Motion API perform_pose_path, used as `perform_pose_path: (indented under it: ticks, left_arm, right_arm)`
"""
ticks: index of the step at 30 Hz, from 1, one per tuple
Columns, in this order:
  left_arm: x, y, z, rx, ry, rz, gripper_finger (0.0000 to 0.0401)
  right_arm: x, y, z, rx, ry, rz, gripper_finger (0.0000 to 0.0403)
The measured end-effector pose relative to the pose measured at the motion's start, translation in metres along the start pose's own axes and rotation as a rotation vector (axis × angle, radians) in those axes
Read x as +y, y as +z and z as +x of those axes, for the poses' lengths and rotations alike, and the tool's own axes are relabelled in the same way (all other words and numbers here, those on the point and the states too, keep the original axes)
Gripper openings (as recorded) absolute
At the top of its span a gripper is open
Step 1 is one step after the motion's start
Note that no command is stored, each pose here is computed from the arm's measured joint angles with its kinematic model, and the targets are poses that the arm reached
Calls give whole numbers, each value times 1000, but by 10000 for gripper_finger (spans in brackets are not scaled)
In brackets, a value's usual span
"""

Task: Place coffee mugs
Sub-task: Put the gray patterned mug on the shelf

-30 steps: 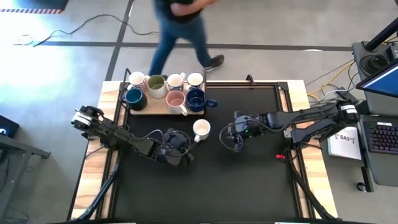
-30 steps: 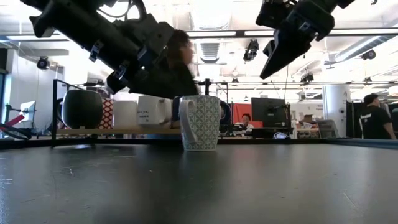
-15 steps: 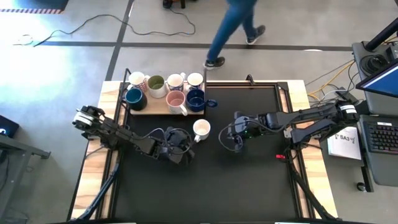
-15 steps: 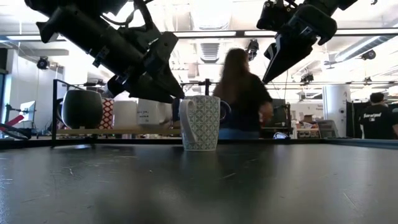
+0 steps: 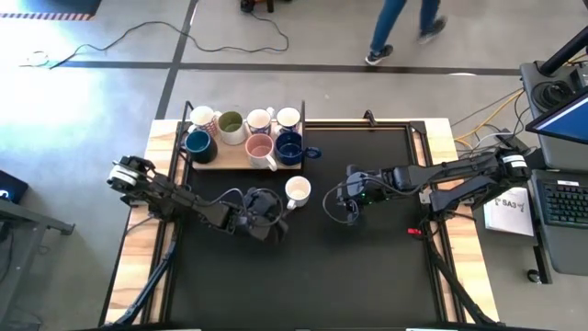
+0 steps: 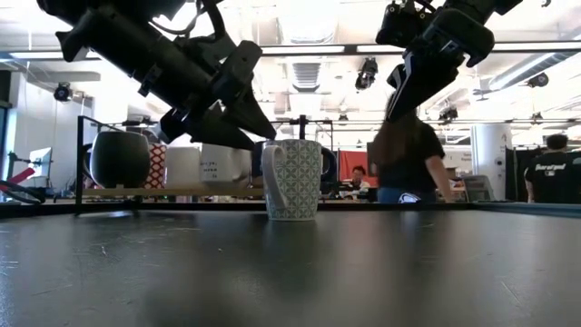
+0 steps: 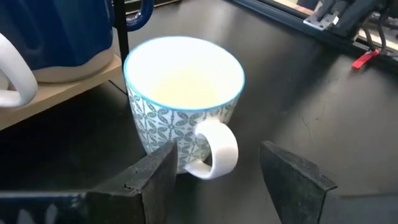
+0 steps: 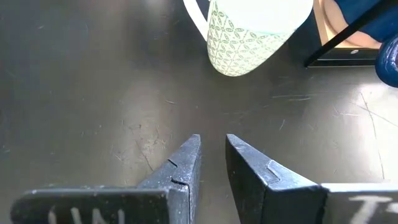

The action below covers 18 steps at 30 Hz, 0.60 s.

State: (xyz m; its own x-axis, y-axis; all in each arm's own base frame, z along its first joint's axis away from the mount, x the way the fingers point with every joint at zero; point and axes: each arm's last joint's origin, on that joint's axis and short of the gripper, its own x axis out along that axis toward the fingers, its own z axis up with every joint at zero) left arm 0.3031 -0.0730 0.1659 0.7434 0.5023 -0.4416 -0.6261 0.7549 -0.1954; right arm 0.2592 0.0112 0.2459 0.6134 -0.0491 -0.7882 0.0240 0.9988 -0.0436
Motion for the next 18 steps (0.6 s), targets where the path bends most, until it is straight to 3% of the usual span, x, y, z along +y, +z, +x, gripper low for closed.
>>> perform_pose_path:
  ticks: [10,18]
  left_arm:
    - [1,2,3,-8,5,-13,208]
    - [-1,-15,16,5,18,-36,208]
  right_arm:
    - [0,0,0,0,0,0,66]
    - [0,0,0,1,0,7,66]
